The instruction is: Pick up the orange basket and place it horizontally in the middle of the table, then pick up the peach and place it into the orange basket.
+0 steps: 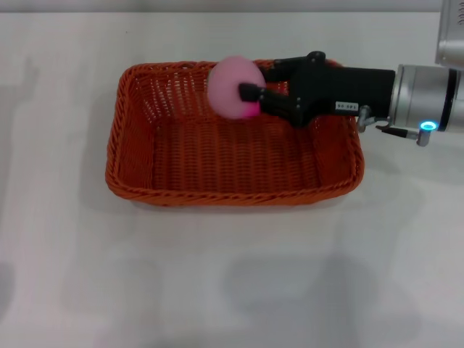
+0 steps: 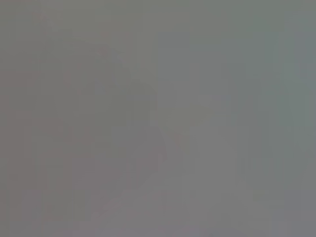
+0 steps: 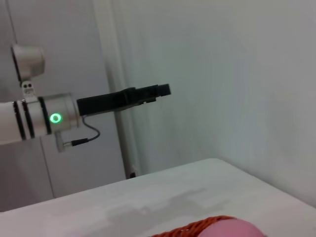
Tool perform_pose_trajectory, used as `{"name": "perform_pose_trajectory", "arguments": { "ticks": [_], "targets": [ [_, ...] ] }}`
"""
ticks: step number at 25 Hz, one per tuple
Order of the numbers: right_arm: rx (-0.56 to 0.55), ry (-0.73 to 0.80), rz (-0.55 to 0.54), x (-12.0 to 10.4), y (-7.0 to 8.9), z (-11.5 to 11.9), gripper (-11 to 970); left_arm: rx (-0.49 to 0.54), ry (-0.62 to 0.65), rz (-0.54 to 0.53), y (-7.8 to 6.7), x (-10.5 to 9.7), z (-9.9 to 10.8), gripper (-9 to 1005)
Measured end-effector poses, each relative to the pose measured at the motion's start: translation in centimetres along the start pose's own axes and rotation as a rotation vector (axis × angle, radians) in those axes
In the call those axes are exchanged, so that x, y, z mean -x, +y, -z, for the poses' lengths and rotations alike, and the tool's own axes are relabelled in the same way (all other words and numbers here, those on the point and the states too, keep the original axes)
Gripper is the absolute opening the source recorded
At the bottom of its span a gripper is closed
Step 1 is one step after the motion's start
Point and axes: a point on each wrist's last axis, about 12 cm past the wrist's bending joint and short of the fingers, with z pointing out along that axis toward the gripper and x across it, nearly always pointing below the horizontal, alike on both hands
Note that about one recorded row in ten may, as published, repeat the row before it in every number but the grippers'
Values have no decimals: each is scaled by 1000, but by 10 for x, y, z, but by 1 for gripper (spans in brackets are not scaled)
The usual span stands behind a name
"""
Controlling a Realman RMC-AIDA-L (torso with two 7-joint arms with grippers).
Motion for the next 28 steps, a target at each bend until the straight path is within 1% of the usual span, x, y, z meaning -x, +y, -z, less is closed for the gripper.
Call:
{"name": "perform_pose_trajectory", "arguments": {
  "ticks": [6, 8, 15, 19, 23, 28],
  "targets": [
    [6, 3, -28, 0, 1, -4, 254, 2, 4, 1, 1, -1, 0, 848],
    [5, 1, -39, 0, 1, -4, 384, 1, 3, 1, 1, -1, 0, 848],
    [-8, 2, -44, -1, -1, -3, 670, -6, -1, 0, -1, -1, 0, 848],
    [-16, -4, -25, 1, -2, -1, 836, -3, 0, 1, 0, -2, 0, 848],
    [-53, -28, -2, 3, -8, 5, 830, -1, 1, 2, 0, -2, 1, 848],
    [-139, -72, 11, 5, -19, 19, 826, -1, 0, 3, 0, -3, 1, 848]
  ]
}}
